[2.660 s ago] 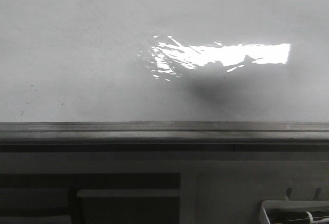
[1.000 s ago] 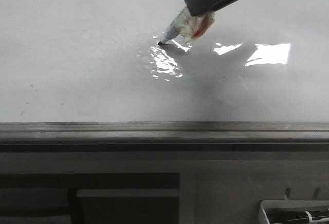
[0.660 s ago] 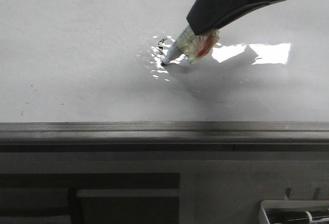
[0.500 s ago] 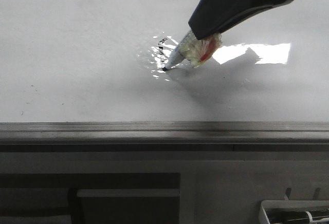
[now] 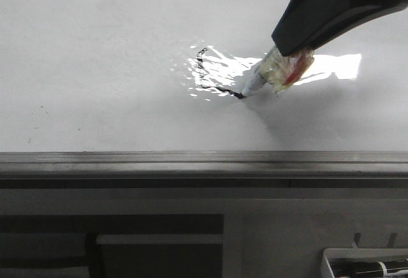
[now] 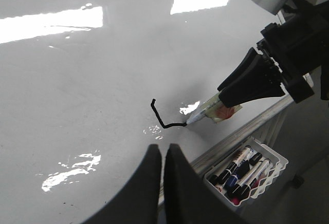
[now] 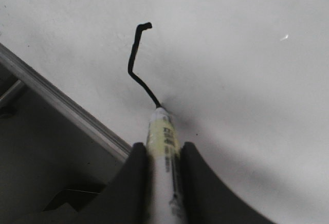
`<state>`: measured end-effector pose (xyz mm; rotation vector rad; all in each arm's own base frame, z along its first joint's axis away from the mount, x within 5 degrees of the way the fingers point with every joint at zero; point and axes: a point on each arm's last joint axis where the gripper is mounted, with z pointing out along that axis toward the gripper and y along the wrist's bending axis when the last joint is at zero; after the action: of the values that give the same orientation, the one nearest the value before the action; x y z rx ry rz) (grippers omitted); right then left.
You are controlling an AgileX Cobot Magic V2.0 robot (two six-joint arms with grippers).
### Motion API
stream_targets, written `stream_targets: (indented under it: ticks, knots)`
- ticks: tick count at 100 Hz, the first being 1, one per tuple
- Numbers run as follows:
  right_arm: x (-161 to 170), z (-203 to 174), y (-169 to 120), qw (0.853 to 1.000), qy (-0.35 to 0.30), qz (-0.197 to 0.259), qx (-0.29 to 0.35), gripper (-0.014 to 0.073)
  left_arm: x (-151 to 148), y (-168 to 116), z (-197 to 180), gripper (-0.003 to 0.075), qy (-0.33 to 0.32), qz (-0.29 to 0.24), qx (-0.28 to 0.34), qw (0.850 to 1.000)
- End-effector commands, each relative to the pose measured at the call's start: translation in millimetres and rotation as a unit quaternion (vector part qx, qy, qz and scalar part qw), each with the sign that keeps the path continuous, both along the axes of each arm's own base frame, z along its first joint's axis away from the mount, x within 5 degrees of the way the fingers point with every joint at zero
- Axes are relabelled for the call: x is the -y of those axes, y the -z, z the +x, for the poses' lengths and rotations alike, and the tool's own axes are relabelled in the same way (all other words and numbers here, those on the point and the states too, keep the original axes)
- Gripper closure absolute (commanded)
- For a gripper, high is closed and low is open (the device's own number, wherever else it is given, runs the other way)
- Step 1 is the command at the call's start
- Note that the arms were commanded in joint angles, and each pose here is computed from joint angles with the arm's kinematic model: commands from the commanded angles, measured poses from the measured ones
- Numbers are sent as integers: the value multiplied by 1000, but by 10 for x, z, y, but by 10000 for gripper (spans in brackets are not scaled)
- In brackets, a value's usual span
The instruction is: Write number 5 on whiteboard
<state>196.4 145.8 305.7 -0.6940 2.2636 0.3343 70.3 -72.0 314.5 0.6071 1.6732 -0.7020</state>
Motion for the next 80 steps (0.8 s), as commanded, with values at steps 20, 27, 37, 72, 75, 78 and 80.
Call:
stream_targets:
  ticks: [20, 27, 37, 72, 75, 78, 80]
  knots:
    - [-237, -47, 158, 999, -48, -2, 18, 635, -22, -128, 27, 741, -21, -34, 13, 999]
    - [-270, -20, 194, 999, -44, 2, 14, 635, -22, -128, 27, 741, -21, -34, 13, 999]
    - [-279, -25, 157, 999, -45, 10, 20, 635, -22, -128, 27, 741, -21, -34, 13, 999]
    - [-269, -219, -398, 984, -90, 48, 144, 635, -16, -120, 19, 741, -16, -31, 10, 999]
    - [-255, -196, -398, 984, -88, 44, 150, 635, -16, -120, 19, 741, -16, -31, 10, 999]
    - [-251, -175, -402, 983, -86, 43, 157, 635, -16, -120, 19, 741, -16, -31, 10, 999]
    - [-247, -160, -402, 983, -84, 44, 159, 635, -17, -121, 20, 741, -17, -31, 10, 999]
